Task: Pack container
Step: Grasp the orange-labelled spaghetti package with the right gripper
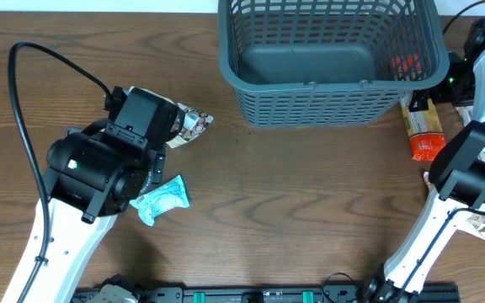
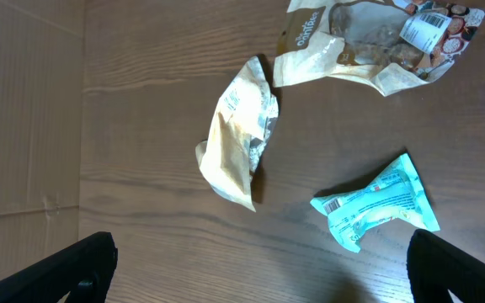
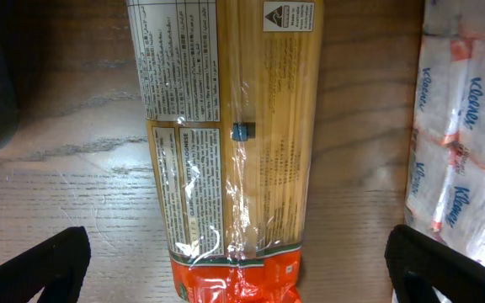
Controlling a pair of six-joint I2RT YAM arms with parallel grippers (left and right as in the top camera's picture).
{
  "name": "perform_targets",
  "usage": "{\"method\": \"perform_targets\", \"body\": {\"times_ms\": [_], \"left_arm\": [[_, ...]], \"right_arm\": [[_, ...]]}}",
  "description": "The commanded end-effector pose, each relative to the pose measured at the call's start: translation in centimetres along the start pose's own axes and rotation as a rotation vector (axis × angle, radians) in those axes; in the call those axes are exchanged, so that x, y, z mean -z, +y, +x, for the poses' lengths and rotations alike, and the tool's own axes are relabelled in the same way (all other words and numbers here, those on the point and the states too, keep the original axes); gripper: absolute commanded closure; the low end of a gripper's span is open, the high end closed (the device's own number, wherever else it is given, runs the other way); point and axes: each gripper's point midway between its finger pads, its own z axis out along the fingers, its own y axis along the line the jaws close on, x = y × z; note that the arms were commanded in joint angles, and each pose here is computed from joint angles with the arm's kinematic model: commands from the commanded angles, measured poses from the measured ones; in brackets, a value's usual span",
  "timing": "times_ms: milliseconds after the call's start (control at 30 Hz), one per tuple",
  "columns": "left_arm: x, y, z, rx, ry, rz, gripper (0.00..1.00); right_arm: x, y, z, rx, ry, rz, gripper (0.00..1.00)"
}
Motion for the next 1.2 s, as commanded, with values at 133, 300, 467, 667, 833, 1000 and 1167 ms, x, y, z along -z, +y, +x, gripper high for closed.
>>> {"method": "perform_targets", "body": {"times_ms": [133,300,467,667,833,1000,1167], "left_arm": [[0.2,0.7,-0.1,-0.002,-0.011,-0.019,0.01],[0.2,0.7,-0.1,-0.002,-0.011,-0.019,0.01],[0.2,0.6,-0.1,-0.002,-0.011,-0.019,0.01],[0.2,0.6,-0.1,-0.002,-0.011,-0.019,0.01],[0.2,0.7,-0.1,-0.002,-0.011,-0.019,0.01],[0.2,0.6,-0.1,-0.002,-0.011,-0.019,0.01],[0.2,0.6,-0.1,-0.002,-0.011,-0.019,0.01]], "right_arm": [[-2.9,0.7,0.4,-0.024,0.054,-0.043,0.01],[-4.5,1.1,0.9,-0.03,0.09,-0.063,0.01],[-5.6,1.3,1.4,-0.029,0.113,-0.072,0.01],[-6.8,1.6,1.9,-0.029,0.13,-0.08,0.01],[-8.0,2.0,2.7,-0.029,0.154,-0.091,0.01],[-8.3,2.0,2.9,-0.052,0.159,-0.087,0.01],[-8.4,1.8,2.6,-0.079,0.148,-0.077,0.57]]}}
